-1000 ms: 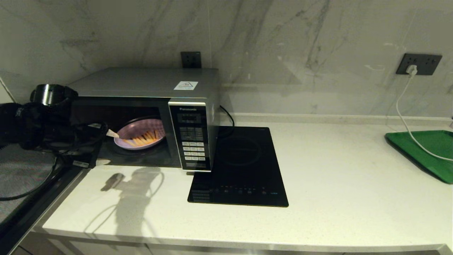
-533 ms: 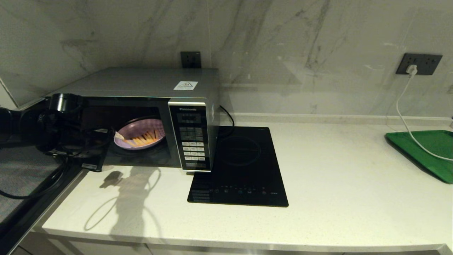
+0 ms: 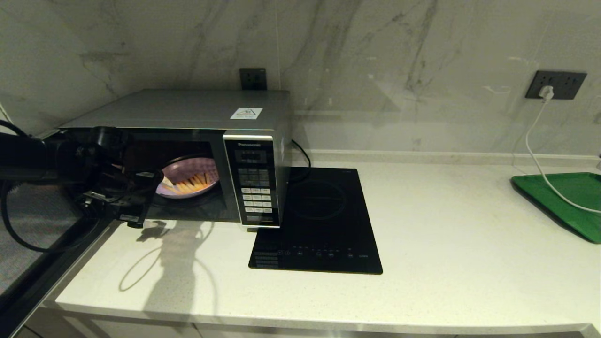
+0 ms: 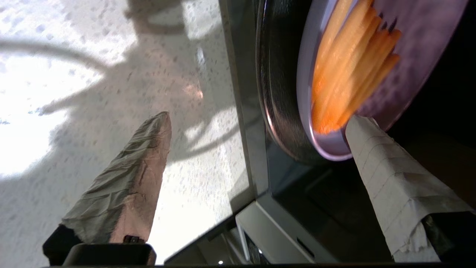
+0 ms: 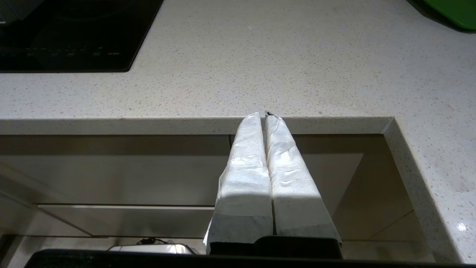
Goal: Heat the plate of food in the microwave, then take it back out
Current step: Take the plate out of the microwave
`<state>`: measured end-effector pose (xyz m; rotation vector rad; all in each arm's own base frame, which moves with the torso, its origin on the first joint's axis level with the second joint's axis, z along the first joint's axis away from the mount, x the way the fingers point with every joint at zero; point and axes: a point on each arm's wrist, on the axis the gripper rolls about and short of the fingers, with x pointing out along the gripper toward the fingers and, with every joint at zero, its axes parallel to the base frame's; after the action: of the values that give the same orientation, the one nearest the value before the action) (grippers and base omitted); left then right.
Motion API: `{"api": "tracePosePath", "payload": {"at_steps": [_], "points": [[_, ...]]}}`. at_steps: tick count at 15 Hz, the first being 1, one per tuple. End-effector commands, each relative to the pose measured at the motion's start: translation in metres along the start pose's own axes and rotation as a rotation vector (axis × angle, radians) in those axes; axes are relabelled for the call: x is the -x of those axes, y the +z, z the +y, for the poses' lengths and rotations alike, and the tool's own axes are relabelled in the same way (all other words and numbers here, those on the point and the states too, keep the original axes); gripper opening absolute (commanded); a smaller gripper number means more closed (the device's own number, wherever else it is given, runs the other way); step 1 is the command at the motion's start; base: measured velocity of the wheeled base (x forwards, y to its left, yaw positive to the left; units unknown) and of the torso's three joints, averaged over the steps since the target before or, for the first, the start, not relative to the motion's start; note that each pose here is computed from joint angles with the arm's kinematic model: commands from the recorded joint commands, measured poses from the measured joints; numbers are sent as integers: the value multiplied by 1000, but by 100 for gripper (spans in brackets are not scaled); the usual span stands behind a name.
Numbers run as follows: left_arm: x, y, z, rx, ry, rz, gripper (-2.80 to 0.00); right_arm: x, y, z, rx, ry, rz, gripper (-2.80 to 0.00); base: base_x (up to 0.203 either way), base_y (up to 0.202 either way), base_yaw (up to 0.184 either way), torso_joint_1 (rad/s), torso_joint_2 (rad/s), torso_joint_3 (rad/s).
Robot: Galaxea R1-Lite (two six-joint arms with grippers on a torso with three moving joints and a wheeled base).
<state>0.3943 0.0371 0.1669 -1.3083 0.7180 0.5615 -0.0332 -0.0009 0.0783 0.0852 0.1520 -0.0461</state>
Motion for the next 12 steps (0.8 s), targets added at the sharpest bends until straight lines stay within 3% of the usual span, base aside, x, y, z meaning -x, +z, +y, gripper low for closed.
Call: {"api": "tracePosePath", "payload": {"at_steps": [1, 12], "points": [[-18, 1, 2, 9, 28, 7, 0, 0, 0, 0, 0, 2, 1, -280, 0, 0, 0, 0, 0, 0], [-37, -10, 6, -11, 75, 18, 0, 0, 0, 0, 0, 1, 1, -280, 0, 0, 0, 0, 0, 0]]}}
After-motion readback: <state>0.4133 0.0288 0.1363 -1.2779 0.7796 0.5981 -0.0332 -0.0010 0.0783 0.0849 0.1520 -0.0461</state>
